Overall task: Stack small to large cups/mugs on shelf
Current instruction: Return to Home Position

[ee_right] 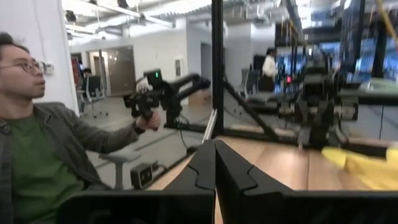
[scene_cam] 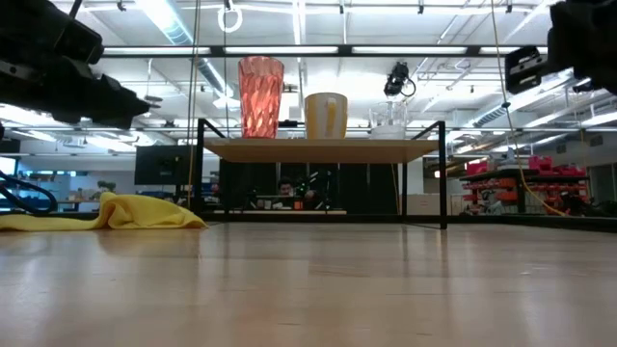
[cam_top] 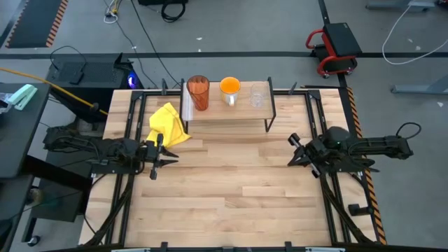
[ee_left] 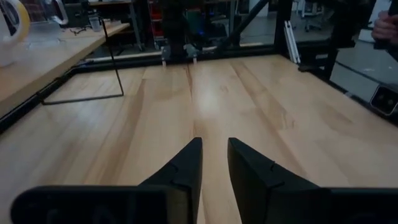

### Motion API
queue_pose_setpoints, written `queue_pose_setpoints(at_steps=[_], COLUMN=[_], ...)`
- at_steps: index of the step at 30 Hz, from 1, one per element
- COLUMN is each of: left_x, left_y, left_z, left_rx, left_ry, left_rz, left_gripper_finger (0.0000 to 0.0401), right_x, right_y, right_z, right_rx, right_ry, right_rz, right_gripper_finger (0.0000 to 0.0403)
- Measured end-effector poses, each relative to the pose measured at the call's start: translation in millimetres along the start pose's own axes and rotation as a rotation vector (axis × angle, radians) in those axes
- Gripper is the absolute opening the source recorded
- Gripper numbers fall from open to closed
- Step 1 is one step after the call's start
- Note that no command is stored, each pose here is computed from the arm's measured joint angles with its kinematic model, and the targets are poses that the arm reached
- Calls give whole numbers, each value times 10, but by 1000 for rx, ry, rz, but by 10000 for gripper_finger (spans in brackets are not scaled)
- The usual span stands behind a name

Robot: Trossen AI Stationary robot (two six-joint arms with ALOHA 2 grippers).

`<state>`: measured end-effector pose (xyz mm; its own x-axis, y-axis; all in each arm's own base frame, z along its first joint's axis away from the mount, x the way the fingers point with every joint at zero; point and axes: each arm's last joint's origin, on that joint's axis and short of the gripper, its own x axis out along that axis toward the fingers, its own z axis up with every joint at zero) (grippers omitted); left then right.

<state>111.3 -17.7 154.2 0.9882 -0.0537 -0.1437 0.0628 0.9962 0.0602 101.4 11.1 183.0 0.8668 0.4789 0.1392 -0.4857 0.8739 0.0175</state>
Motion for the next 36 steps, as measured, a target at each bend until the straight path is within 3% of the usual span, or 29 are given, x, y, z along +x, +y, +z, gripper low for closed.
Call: queue_pose_setpoints(at_steps=[9,36], left_x=[-2,-2], left_y=[-2,-3], left_z=[-55,-58], left_rx=[39,31], left_ry=[56,58], left_rz=[-3,-4], left_gripper_finger=[85,81], right_x=[-5,-5], right_y=[-7,-7], right_z=[-101,-101], right_rx=[57,67], right_ry=[94,93], right_rz=[-10,-10], right_gripper_finger=[5,5])
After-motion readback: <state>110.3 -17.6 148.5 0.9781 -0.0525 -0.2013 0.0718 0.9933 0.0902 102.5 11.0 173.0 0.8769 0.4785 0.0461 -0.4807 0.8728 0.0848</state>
